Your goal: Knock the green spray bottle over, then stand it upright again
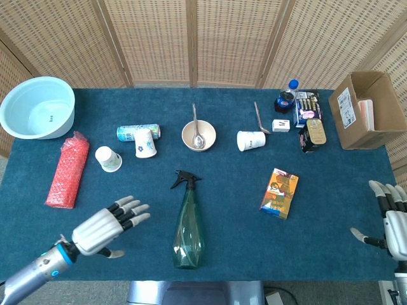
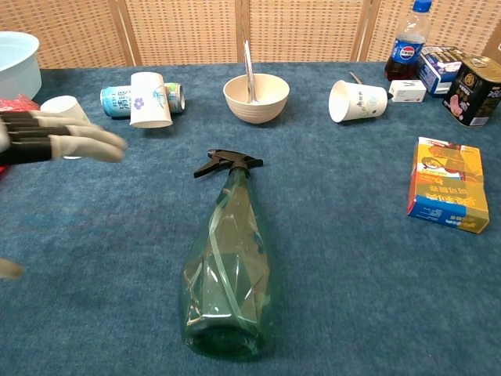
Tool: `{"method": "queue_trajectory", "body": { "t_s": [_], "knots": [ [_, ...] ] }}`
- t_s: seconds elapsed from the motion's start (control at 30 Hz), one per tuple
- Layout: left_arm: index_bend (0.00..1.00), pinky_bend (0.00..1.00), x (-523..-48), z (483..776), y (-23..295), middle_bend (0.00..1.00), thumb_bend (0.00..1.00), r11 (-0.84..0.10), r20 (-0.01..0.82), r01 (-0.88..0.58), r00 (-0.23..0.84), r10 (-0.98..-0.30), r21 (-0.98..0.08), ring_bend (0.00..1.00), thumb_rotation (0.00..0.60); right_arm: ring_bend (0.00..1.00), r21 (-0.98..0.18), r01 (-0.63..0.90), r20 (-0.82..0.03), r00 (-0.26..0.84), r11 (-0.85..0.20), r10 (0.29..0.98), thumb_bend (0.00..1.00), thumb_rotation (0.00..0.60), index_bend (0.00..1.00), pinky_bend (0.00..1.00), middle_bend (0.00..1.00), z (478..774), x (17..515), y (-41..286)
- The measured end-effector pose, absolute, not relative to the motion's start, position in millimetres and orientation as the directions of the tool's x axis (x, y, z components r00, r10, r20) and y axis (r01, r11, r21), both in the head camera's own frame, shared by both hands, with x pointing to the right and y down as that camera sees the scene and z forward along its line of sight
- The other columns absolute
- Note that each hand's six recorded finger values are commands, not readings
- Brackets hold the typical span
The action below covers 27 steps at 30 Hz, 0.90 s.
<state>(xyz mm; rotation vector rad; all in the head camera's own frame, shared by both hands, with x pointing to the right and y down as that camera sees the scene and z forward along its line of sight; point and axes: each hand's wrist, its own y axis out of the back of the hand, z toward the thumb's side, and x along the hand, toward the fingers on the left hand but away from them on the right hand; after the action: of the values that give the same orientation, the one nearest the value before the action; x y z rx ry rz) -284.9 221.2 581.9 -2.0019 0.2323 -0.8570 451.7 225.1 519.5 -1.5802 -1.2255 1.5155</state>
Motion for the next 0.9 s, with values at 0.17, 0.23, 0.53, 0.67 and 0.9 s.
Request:
{"method": "queue_trajectory", "body": {
  "t_s": [0.17,0.23,0.53,0.67,0.9],
  "knots": [
    [0.02,0.0,-248,590,221,0.0,0.17,-0.495,0.406,0.158,0.797,-0.448,-0.855,0.0,0.416,0.0,-0.904,0.213,-0.398,-0.098,-0.371,0.912,0.15,0.6,0.0,0.04,0.01,514,455,231],
    [0.02,0.0,-235,595,221,0.0,0.17,-0.474,0.385,0.155,0.812,-0.439,-0.867,0.0,0.413,0.0,-0.902,0.22,-0.399,-0.1,-0.371,0.912,0.15,0.6,0.0,0.04,0.01,512,457,233],
    [0.0,0.0,-187,620,212,0.0,0.17,-0.417,0.358,0.178,0.84,-0.408,-0.892,0.0,0.401,0.0,-0.896,0.249,-0.403,-0.109,-0.367,0.909,0.15,0.6,0.0,0.04,0.0,505,463,240],
    [0.0,0.0,-178,630,205,0.0,0.17,-0.376,0.363,0.21,0.84,-0.403,-0.902,0.0,0.403,0.0,-0.897,0.254,-0.401,-0.118,-0.362,0.909,0.15,0.6,0.0,0.04,0.0,502,466,243],
    [0.0,0.0,-174,645,193,0.0,0.17,-0.35,0.387,0.251,0.827,-0.408,-0.903,0.0,0.398,0.0,-0.896,0.263,-0.403,-0.14,-0.359,0.904,0.15,0.6,0.0,0.04,0.0,500,474,249]
  ]
}}
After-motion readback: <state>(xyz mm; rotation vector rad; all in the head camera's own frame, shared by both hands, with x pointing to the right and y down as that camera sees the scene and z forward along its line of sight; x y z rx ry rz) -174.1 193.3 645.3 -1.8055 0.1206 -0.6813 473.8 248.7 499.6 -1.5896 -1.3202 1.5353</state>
